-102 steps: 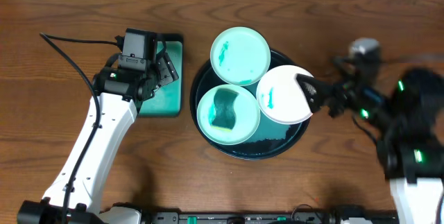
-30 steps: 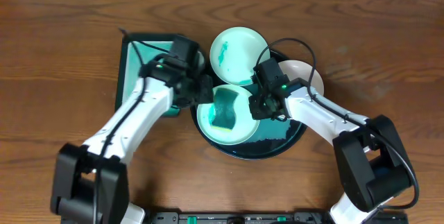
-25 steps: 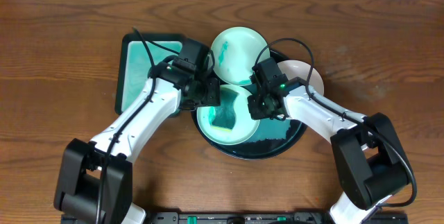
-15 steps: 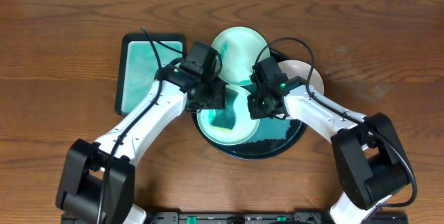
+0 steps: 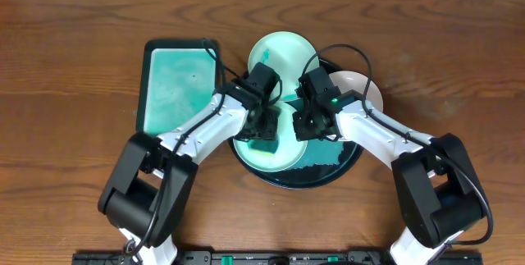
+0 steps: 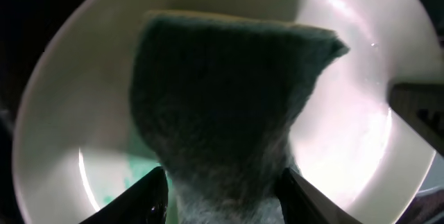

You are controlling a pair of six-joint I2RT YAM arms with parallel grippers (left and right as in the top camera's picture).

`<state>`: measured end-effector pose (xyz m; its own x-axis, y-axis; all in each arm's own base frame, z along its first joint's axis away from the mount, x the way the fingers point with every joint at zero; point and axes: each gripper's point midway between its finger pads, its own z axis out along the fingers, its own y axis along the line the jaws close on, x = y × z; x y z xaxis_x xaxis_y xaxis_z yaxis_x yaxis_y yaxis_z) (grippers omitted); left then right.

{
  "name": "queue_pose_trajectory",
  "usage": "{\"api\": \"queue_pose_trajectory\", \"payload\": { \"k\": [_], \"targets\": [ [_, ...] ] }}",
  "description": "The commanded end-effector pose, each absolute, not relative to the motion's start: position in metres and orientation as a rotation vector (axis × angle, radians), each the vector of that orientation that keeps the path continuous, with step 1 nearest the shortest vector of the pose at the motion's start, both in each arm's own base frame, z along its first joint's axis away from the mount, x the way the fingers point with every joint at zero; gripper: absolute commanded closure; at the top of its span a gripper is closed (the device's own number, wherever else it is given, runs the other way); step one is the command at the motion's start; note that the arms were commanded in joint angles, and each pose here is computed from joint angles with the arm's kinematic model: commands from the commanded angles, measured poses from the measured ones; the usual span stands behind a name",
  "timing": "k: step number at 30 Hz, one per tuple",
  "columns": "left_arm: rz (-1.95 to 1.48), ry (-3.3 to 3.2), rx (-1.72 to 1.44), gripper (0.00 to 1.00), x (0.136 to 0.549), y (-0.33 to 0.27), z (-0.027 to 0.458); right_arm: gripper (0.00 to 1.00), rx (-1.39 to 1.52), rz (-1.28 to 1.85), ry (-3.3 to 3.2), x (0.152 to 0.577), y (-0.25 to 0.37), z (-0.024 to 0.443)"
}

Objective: Clean dirty plates on tray and stack at the side
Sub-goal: 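Grasp the sponge on the mint plate with the left gripper, then scrub the mint plate with the sponge while the right gripper holds it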

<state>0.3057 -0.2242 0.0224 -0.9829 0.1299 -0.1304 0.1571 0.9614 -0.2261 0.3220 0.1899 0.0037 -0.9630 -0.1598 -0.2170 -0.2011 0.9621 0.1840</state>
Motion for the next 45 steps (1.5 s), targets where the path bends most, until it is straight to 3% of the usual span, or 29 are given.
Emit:
{"api": "queue_pose_trajectory", "payload": {
  "k": [1,15,18,22,26,35,45],
  "targets": [
    [-0.341,2.99,0.236,0.48,0.305,-0.228,0.019,0.98,-0.262,0.234,2.949,0.318,0.181,-0.011],
    [-0.127,2.913,0.214,0.48,0.323,-0.207,0.024,0.98,-0.263,0.224,2.968,0.314,0.178,-0.012],
    [-0.145,2.891,0.212,0.35,0.325,-0.209,0.04,0.99,-0.263,0.221,2.974,0.313,0.178,-0.012],
    [-0.195,2.834,0.207,0.29,0.329,-0.212,0.065,0.99,-0.264,0.22,2.976,0.312,0.177,-0.012],
    [-0.323,2.844,0.229,0.29,0.321,-0.226,0.073,0.99,-0.263,0.22,2.977,0.312,0.177,-0.012],
    [-0.287,2.94,0.235,0.29,0.311,-0.223,0.037,0.99,-0.264,0.22,2.977,0.312,0.177,-0.012],
    [-0.36,2.959,0.238,0.37,0.307,-0.232,0.031,0.99,-0.264,0.22,2.978,0.312,0.177,-0.012]
  ]
}}
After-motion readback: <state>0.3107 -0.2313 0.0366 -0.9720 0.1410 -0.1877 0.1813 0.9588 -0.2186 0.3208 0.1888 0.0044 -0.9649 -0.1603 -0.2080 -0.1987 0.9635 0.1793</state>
